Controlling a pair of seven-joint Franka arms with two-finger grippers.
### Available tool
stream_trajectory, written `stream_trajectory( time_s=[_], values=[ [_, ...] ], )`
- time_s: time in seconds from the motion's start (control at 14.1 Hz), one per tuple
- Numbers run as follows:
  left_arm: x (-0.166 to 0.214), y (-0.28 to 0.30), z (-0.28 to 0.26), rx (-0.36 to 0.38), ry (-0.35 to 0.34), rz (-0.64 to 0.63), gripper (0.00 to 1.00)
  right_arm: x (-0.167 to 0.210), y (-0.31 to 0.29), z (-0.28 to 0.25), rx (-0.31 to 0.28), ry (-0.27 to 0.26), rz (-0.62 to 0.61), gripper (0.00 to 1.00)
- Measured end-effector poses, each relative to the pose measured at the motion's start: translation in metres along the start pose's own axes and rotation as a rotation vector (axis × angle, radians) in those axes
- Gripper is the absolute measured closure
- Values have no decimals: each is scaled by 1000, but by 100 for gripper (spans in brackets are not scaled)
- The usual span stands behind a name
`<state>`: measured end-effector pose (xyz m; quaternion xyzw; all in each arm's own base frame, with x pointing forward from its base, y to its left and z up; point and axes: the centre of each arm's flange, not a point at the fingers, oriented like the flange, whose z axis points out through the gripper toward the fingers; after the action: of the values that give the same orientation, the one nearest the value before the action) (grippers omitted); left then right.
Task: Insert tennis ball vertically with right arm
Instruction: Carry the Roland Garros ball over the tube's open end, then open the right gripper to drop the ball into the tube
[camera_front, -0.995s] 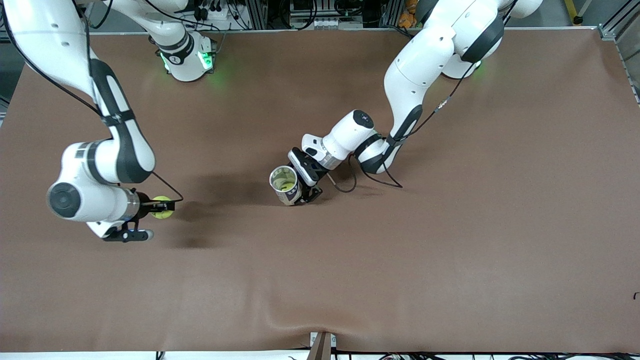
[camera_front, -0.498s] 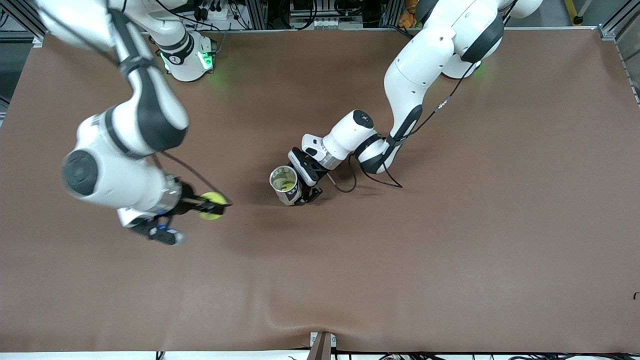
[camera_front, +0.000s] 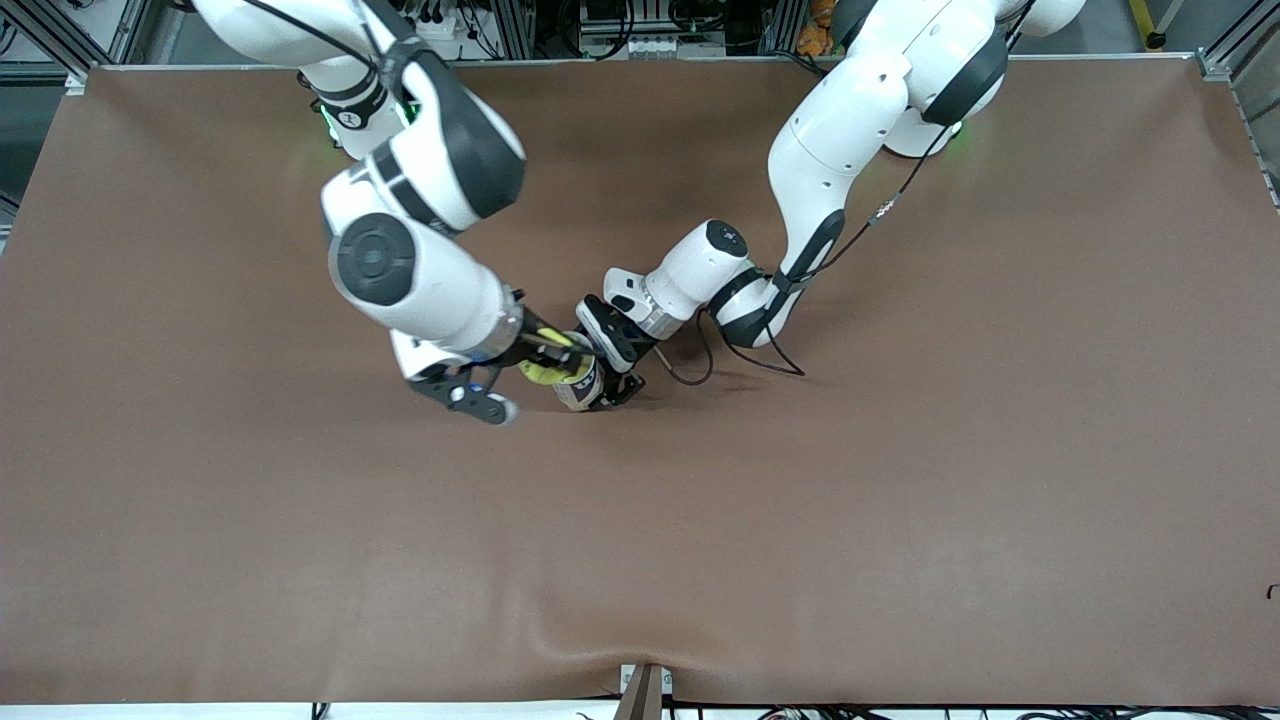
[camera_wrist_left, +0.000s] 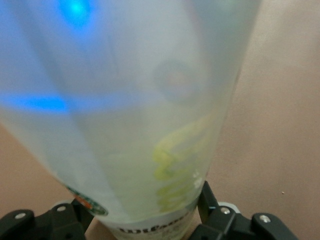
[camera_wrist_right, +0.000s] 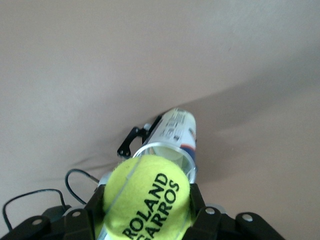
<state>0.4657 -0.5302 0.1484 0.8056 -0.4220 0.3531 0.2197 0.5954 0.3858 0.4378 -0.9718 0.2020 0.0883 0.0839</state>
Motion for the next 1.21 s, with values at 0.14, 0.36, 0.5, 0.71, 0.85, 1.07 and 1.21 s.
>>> stream_trajectory(
  time_s=[0.14,0.36,0.5,0.71,0.85,1.07,1.21],
  values=[
    [0,0,0,0,0,0,16,-6,-7,17,-22,-12,9,32],
    [0,0,0,0,0,0,16,-7,-8,35,-53,-14,10,32],
    [0,0,0,0,0,0,16,-3,-7,45,-73,-14,12,32],
    [0,0,0,0,-1,0,15,5,-2,54,-96,-8,20,32],
    [-1,0,1,0,-2,0,12,9,0,55,-98,-6,28,25],
    [-5,0,3,-1,-8,-2,11,9,-1,50,-91,-1,26,0],
    [-7,0,3,-1,-10,-3,11,7,-2,34,-95,-5,24,0]
  ],
)
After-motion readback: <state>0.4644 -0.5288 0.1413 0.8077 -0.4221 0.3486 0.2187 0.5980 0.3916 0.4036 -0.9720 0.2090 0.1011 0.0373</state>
